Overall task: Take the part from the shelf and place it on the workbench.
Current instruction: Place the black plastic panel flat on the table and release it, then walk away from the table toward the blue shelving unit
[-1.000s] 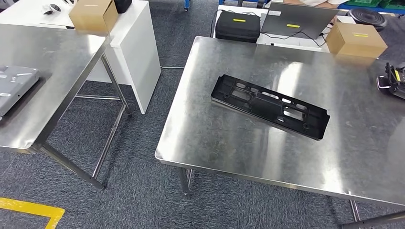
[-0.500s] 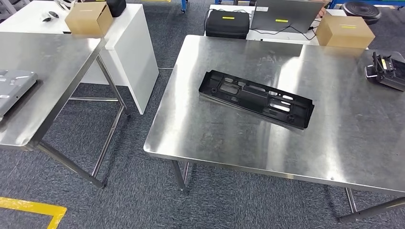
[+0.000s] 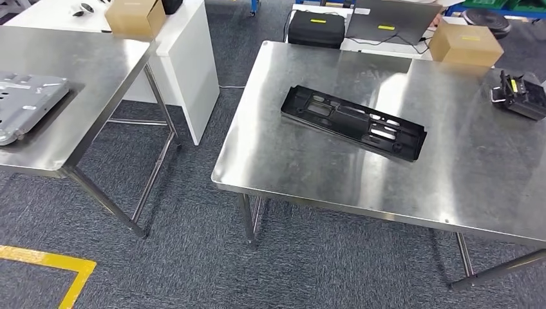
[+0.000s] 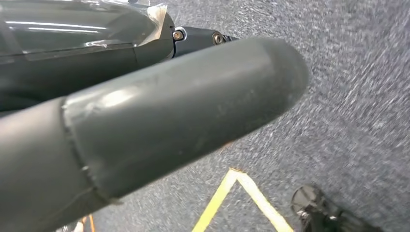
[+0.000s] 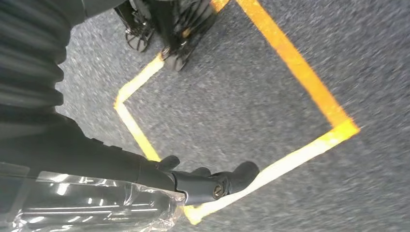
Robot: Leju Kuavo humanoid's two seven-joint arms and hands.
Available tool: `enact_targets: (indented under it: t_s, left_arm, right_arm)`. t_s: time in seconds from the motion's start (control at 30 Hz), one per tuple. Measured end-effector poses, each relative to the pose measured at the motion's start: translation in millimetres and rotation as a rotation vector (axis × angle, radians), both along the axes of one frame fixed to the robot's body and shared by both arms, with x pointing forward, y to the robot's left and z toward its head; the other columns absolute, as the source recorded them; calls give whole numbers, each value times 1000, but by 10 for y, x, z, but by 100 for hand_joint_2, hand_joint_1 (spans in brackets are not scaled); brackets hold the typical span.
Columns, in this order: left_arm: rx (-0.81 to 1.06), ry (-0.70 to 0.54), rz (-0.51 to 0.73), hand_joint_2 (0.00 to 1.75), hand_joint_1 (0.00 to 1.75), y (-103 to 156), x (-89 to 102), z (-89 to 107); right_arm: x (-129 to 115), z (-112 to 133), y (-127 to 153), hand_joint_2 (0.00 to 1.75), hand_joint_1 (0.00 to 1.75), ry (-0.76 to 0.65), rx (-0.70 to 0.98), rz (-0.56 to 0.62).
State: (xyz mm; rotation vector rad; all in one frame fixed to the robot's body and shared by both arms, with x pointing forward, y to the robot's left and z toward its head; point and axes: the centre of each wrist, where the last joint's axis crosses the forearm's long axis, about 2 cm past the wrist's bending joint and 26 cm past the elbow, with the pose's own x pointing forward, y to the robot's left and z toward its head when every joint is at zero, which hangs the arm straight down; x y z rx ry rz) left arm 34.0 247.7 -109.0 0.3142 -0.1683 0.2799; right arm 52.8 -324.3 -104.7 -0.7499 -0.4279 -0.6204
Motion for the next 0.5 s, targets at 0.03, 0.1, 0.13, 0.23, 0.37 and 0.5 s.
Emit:
enact_targets:
  t_s: [0.03,0.1,0.13,0.23,0.37,0.5]
  left_arm:
    - [-9,-2,-6,0,0,-16,-1,1]
    - [-23,-3,-16,0,0,-45,-1,3]
    - [-27,-2,-19,0,0,-57,-1,4]
    - [-35,-5,-25,0,0,-76,10,6]
    - [-44,-6,-35,0,0,-86,7,6]
    - [-53,-6,-49,0,0,-92,-7,5]
  right_arm:
    - [-1,0,-2,175,0,5,1,-4]
    - [-3,1,-8,175,0,14,1,-10]
    - [-2,2,-9,175,0,16,1,-12]
    - [17,4,-10,175,0,15,0,-13]
    - [19,4,0,131,0,24,7,-17]
    - [25,4,23,0,0,29,20,-24]
